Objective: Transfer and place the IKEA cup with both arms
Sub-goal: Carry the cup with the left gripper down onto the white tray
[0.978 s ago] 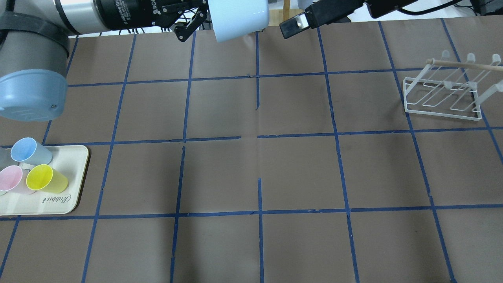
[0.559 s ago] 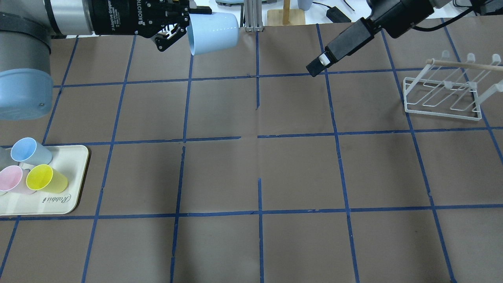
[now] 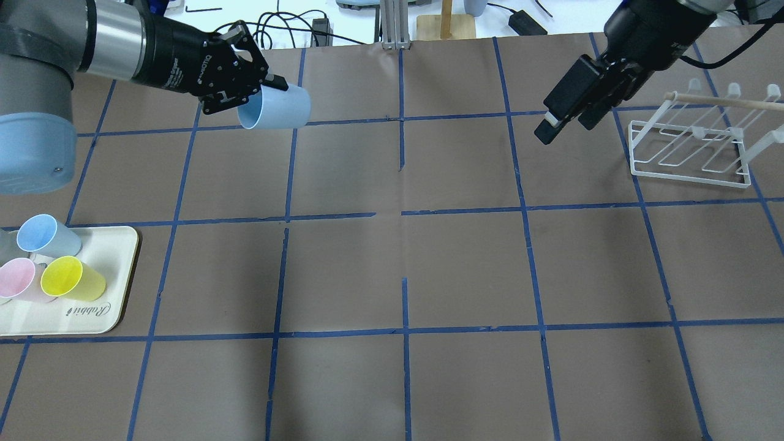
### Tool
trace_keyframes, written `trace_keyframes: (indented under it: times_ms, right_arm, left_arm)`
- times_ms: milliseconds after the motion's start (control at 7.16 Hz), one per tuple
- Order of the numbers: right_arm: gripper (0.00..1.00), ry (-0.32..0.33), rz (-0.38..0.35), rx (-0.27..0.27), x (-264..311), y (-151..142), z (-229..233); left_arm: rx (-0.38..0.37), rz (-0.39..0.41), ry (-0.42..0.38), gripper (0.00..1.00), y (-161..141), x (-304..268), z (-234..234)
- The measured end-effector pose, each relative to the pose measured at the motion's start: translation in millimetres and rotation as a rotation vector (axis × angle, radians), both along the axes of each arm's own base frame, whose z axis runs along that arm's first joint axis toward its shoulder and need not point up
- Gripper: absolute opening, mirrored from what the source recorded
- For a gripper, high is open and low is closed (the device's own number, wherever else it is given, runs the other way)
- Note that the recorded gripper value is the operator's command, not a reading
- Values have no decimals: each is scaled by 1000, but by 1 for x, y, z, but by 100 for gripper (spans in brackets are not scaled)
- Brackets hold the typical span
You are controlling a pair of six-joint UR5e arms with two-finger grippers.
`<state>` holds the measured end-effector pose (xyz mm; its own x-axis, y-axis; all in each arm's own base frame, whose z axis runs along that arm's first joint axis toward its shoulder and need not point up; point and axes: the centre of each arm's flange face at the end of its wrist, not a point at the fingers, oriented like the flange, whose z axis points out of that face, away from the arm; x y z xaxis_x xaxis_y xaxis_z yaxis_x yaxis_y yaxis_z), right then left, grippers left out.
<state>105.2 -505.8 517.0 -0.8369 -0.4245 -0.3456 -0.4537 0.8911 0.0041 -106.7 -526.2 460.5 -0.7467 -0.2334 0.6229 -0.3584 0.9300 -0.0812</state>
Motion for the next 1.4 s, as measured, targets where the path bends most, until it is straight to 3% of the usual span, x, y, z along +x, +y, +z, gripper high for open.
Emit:
trace_keyframes:
  times_ms: [279, 559, 978, 1397]
  right_arm:
    - [100, 147, -171, -11, -2, -7, 1]
    - [100, 238, -318, -59, 11, -20, -2]
    - [100, 262, -472, -125, 29, -33, -3]
    - [100, 279, -528, -133, 47, -31, -5]
  left_arm:
    - [50, -126, -223, 0, 8, 26, -23]
    - [153, -292, -451, 0, 18, 92, -46]
    - [251, -511, -608, 0, 26, 204, -83]
    - [264, -551, -715, 0, 3, 241, -123]
